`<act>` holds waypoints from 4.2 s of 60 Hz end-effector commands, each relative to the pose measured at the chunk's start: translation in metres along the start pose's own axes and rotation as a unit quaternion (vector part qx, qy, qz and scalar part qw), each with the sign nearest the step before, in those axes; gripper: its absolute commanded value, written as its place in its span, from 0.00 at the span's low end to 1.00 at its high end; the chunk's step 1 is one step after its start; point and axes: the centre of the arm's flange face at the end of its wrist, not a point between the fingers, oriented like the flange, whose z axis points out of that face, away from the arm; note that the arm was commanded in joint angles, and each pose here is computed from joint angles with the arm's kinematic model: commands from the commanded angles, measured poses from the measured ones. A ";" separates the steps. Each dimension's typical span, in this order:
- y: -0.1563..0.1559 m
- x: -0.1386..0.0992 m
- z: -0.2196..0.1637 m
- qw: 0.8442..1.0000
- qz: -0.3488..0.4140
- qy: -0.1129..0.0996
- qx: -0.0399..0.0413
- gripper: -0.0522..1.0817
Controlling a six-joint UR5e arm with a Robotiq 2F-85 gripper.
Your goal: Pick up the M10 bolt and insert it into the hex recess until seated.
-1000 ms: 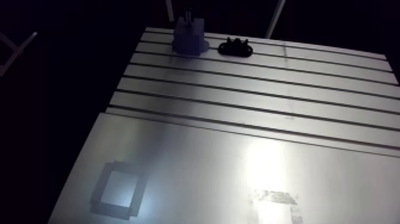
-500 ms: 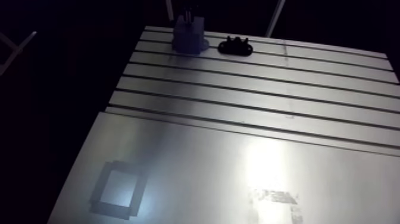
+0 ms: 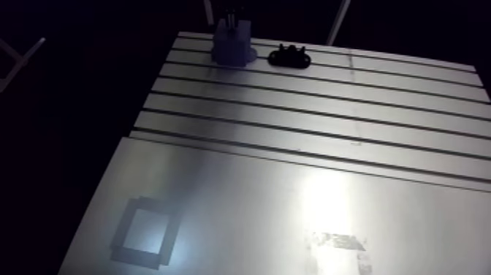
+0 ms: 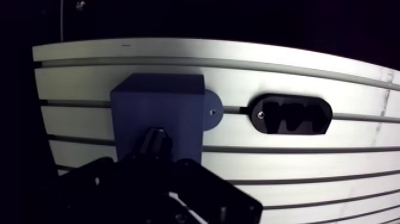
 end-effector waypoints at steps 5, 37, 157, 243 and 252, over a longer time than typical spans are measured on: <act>-0.001 0.000 0.000 1.000 -0.001 0.000 0.000 1.00; 0.000 0.001 0.004 1.000 -0.002 -0.003 0.000 1.00; 0.001 -0.003 -0.060 1.000 -0.014 -0.010 -0.020 0.05; 0.136 -0.174 -0.287 0.998 0.056 0.017 -0.017 0.05; 0.134 -0.173 -0.298 0.998 0.056 0.030 -0.010 0.05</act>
